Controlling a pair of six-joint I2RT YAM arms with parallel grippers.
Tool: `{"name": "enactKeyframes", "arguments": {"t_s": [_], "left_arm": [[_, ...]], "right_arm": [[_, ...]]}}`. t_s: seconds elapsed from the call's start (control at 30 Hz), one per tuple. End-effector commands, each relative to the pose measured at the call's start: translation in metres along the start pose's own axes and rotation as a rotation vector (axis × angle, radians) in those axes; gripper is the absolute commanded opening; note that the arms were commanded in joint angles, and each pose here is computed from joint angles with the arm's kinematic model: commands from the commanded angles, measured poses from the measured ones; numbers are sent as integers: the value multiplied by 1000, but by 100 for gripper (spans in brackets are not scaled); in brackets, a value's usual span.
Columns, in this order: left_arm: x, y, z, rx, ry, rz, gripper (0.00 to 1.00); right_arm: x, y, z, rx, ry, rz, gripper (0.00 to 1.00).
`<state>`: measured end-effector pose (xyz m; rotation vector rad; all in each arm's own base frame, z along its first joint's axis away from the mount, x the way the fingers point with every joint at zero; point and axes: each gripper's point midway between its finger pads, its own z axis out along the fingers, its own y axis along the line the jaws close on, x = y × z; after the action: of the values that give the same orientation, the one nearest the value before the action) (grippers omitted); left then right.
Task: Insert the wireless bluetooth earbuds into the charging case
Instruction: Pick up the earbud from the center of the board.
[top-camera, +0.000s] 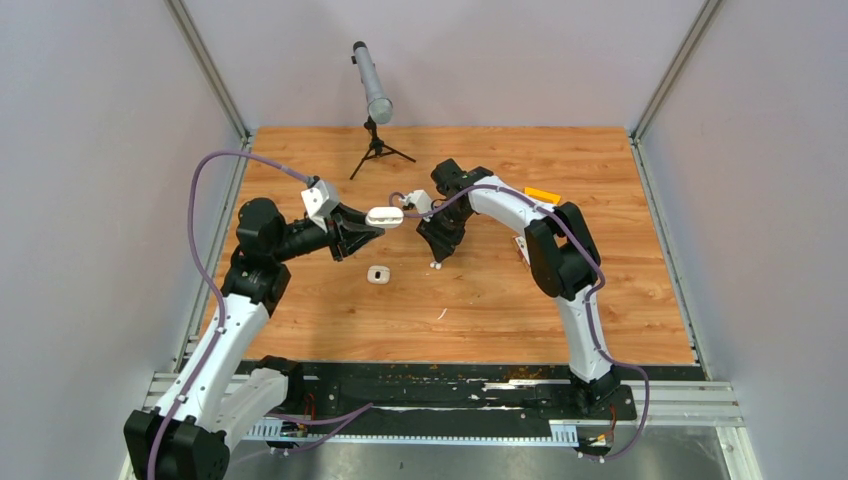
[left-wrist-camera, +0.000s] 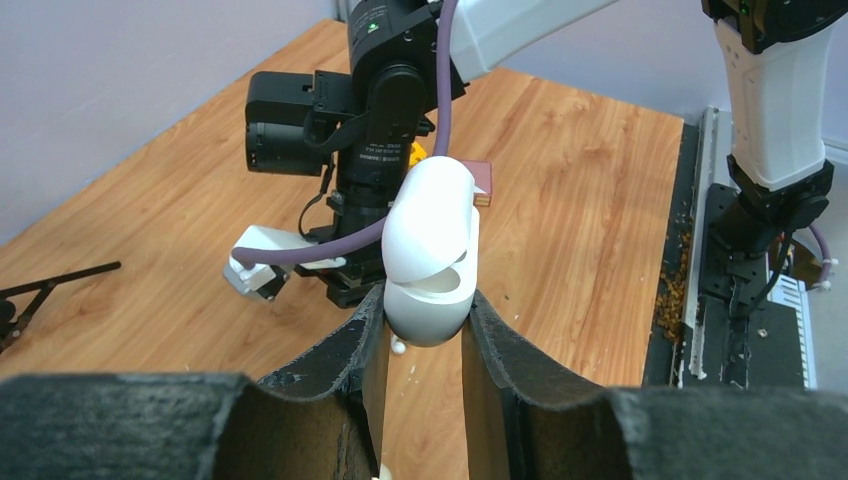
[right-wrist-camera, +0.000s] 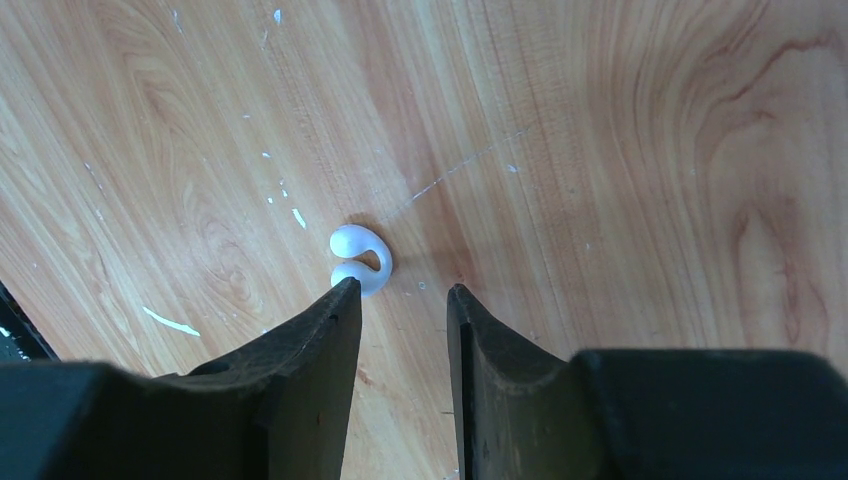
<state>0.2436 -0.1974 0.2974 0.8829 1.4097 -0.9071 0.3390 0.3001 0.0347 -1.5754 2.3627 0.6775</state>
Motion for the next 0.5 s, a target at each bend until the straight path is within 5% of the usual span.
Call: {"name": "enactKeyframes", "arguments": {"t_s": [0.0,0.47], "left_arm": [[-9,-2,-3,-6,-25,24,0],[-7,-2,-4,-11,-27,21,0]], "right_arm": [[2,-5,5,8,-1,-20,37],[5,0,13,-1,17,-25,37]]}}
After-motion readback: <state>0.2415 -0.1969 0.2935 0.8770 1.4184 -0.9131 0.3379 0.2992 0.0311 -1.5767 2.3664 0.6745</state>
